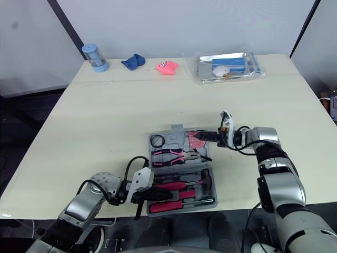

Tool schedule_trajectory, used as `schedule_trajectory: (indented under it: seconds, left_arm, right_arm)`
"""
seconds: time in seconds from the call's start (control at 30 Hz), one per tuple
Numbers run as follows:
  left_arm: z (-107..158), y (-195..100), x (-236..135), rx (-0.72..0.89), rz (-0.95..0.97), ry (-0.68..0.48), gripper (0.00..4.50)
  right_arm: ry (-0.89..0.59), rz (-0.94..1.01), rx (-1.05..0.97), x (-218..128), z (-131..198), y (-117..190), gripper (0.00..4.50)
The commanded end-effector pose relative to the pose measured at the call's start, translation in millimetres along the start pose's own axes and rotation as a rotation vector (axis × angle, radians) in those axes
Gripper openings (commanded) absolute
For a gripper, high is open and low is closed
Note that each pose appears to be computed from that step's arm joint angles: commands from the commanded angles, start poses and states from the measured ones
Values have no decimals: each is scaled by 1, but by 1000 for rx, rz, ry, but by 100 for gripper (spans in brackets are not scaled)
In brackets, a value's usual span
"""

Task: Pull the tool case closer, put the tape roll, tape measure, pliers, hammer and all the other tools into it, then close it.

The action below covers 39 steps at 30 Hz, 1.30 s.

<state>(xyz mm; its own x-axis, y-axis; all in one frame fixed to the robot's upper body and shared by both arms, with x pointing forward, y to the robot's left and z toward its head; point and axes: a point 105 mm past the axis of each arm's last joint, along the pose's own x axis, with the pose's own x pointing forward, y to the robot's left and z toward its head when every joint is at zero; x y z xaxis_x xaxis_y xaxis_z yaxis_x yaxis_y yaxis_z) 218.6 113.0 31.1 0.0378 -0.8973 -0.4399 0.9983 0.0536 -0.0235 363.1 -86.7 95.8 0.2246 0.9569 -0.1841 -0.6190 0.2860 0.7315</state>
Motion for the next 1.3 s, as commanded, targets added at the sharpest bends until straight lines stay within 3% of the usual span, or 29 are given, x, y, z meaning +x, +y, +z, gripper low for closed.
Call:
schedule_trajectory:
  seconds: [0.03, 0.3, 0.47, 0.63, 0.73, 0.9, 1.0, 1.03, 1.17, 1.2, 1.27, 1.3]
  left_arm:
    - [-2, -1, -2, -5, 10, -2, 0]
    - [8, -2, -16, 21, 46, -74, 0]
    - [29, -22, -43, 43, 44, -203, 0]
    - [15, -59, -90, -27, 14, -127, 0]
    - [4, -61, -127, -84, 111, -82, 0]
    - [6, -29, -162, -148, 404, -180, 0]
    - [5, -15, -169, -134, 515, -178, 76]
    - [3, -12, -171, -125, 549, -167, 139]
    - [-3, -1, -174, -121, 655, -125, 297]
    - [-4, 0, -174, -128, 666, -130, 362]
    - [-5, 3, -175, -139, 690, -135, 448]
    - [-5, 5, -176, -147, 698, -146, 448]
  right_arm:
    - [-17, 127, -83, 4, 15, 24, 448]
    - [-14, 293, -133, -6, 14, 52, 448]
    - [13, 394, -160, -14, 4, 74, 448]
    - [78, 454, -180, -28, -17, 95, 448]
    - [145, 438, -192, -40, -41, 101, 448]
    - [109, 223, -346, -59, -63, 89, 448]
    - [47, 52, -488, -74, -67, 79, 450]
    - [28, 8, -533, -78, -67, 77, 450]
    - [-48, -274, -745, -121, -72, 62, 450]
    - [-66, -317, -784, -130, -73, 60, 450]
    - [-76, -377, -807, -144, -79, 56, 450]
    - [-73, -402, -814, -152, -83, 54, 450]
